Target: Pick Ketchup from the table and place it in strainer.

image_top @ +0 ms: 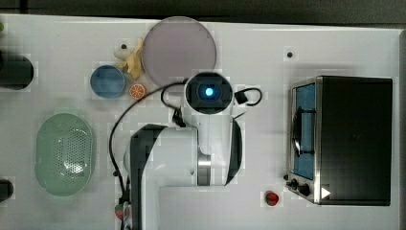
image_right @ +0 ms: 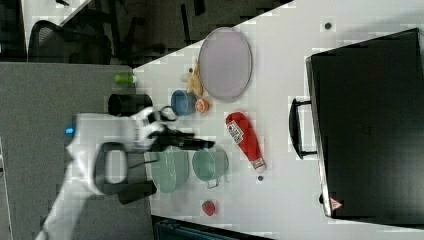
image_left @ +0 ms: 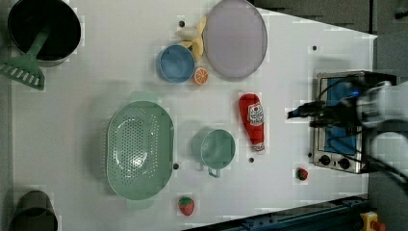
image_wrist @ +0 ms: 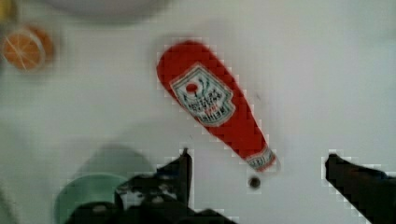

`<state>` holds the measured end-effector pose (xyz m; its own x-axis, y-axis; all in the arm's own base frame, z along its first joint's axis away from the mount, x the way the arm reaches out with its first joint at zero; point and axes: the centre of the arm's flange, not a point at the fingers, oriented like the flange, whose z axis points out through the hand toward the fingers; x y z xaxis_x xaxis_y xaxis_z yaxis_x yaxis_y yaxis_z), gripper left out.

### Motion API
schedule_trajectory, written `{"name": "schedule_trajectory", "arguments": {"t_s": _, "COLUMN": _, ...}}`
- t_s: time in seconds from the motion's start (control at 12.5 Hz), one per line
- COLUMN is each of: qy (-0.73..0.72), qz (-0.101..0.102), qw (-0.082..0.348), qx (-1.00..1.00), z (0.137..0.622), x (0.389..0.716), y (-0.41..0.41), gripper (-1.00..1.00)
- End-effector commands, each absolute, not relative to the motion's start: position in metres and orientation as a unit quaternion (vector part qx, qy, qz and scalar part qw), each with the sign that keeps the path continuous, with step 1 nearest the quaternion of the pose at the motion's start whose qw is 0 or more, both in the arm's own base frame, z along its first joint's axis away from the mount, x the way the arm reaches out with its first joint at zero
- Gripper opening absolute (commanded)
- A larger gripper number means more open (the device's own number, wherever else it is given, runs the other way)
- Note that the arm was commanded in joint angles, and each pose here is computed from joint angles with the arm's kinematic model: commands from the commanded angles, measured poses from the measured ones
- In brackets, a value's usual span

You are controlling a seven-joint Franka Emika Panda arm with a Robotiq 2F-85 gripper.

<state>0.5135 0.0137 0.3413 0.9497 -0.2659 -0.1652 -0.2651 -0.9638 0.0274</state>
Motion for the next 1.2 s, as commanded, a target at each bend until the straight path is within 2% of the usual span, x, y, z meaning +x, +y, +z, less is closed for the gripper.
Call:
{"name": "schedule_trajectory", "arguments": {"t_s": 0.08, "qy": 0.046, "qz": -0.034, "qw": -0.015, "qx": 0.998, "z": 0.328, "x": 0.512, "y": 0.017, "gripper": 1.0}}
{"name": "schedule_trajectory", "arguments": {"t_s": 0.24, "qy": 0.081, "qz": -0.017, "qw": -0.017, "qx": 0.996, "z": 0.299, "x": 0.506, "y": 0.018, "gripper": 1.0}}
{"name": "schedule_trajectory", "arguments": {"t_s": 0.4, "qy": 0.08, "qz": -0.013, "qw": -0.019, "qx": 0.997, "z": 0.27, "x": 0.5, "y": 0.018, "gripper": 1.0}}
{"name": "schedule_trajectory", "arguments": {"t_s": 0.88, "qy": 0.079, "qz": -0.03, "qw": -0.031, "qx": 0.996, "z": 0.191, "x": 0.494, "y": 0.022, "gripper": 1.0}}
{"name": "schedule_trajectory", "arguments": {"t_s": 1.2, "qy": 0.076, "qz": -0.029, "qw": -0.036, "qx": 0.996, "z": 0.153, "x": 0.49, "y": 0.024, "gripper": 1.0}}
